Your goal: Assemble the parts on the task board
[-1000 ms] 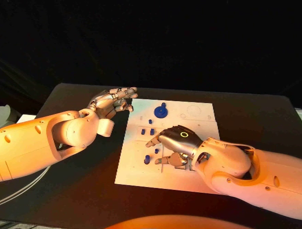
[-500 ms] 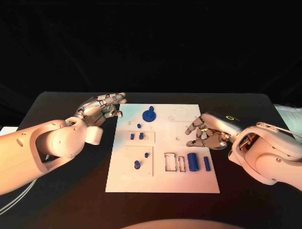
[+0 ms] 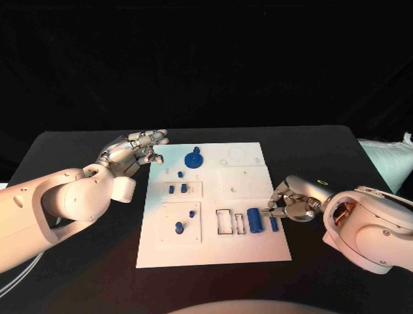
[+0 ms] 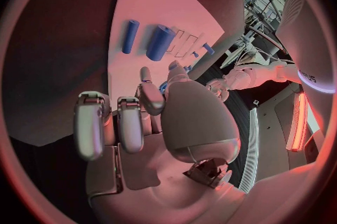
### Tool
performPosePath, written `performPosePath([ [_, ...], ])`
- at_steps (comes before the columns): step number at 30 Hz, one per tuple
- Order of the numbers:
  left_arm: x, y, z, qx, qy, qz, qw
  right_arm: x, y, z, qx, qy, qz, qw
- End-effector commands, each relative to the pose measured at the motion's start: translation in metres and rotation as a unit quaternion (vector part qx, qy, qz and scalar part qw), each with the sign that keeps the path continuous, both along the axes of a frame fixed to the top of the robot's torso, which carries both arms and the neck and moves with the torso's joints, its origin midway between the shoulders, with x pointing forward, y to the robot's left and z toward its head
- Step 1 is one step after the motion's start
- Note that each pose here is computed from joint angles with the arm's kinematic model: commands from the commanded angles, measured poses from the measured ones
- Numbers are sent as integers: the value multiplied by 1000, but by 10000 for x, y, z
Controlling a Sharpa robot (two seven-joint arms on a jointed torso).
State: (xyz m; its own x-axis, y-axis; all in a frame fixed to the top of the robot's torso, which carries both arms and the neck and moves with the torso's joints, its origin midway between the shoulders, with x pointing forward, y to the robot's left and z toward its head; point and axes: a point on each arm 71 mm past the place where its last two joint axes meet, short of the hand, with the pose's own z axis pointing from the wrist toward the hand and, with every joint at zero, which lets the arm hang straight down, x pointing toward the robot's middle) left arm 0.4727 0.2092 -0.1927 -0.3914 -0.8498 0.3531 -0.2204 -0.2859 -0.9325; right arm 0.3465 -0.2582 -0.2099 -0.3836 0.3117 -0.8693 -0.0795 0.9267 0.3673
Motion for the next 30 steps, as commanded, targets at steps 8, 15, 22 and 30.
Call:
performPosePath([
  [8, -12, -3, 8, -4, -4, -9, 1000, 6, 90, -145, -41, 13, 6, 999],
  [15, -15, 4, 6, -3, -4, -9, 1000, 38, 147, -218, -47, 16, 13, 999],
  [22, -18, 1, 4, -4, -3, -11, 1000, 72, 223, -311, -50, 20, 19, 998],
  [30, -19, 5, 3, -3, -2, -11, 1000, 70, 283, -419, -72, 38, 37, 996],
])
